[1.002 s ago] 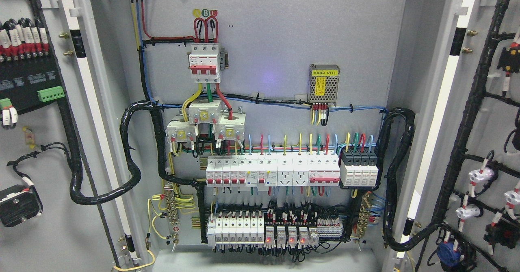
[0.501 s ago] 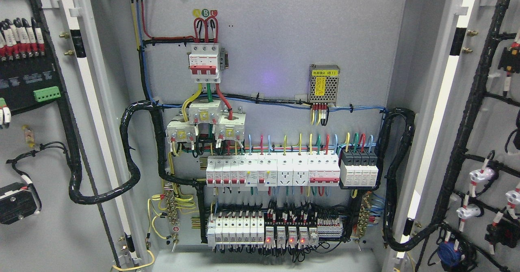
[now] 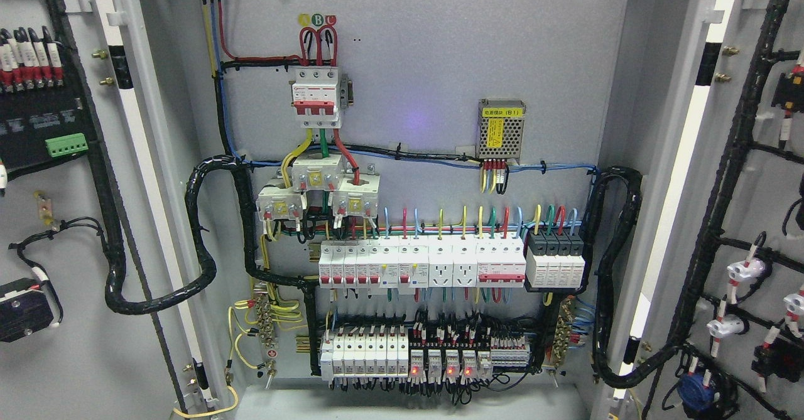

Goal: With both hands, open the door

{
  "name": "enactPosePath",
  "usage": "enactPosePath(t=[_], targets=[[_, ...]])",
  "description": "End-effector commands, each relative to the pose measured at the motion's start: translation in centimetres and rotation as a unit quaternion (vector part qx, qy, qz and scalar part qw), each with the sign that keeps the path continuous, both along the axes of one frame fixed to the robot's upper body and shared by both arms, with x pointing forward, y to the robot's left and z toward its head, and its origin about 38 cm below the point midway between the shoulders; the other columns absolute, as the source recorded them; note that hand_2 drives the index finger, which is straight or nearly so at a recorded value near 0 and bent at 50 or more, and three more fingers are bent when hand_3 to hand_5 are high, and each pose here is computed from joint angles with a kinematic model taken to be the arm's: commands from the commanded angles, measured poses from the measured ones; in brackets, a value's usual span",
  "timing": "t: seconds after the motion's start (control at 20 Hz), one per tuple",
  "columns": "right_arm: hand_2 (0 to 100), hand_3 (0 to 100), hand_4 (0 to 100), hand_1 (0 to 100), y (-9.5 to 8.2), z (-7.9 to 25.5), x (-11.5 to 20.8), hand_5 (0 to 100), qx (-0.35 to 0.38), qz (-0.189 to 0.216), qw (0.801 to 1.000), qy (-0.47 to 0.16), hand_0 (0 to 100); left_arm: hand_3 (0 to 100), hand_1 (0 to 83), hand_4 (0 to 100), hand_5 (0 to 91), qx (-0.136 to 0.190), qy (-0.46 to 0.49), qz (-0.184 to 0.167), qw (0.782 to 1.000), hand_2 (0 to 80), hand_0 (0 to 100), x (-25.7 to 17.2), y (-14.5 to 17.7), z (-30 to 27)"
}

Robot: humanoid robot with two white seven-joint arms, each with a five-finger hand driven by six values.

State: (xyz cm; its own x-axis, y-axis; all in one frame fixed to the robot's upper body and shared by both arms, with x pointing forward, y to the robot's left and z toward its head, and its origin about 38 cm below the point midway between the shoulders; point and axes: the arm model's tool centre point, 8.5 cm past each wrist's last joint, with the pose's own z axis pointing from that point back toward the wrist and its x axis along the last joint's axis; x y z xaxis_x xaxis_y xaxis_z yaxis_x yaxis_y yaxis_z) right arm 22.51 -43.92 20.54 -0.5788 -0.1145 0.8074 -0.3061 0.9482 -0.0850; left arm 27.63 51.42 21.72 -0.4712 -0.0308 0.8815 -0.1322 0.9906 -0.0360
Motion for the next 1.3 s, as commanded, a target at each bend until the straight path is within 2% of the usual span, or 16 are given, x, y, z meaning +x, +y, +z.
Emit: enactPosePath(t=[0.0,0.8,1.25], targets=[[0,0,0,0,-1.0,-0.4,0.0,0,0.003,-0.014,1.000,0.007,0,0,0.0,0,0.0,-0.003,0.007,0.018,1.000,0.0,0,0.3,1.5,-0.3],[0,0,0,0,-1.4,0.4,-0.4,0,0.002,-0.019,1.000,-0.005,0,0,0.0,0,0.0,-0.004,0.008,0.019,1.000,0.0,0,0.6,2.1,0.1],[0,0,0,0,1.8,2.2,-1.9,0,-0.010,0.027,0.999,-0.022,0,0,0.0,0,0.0,-0.009,0.013,0.025,1.000,0.0,0,0.7,2.5,-0.3]])
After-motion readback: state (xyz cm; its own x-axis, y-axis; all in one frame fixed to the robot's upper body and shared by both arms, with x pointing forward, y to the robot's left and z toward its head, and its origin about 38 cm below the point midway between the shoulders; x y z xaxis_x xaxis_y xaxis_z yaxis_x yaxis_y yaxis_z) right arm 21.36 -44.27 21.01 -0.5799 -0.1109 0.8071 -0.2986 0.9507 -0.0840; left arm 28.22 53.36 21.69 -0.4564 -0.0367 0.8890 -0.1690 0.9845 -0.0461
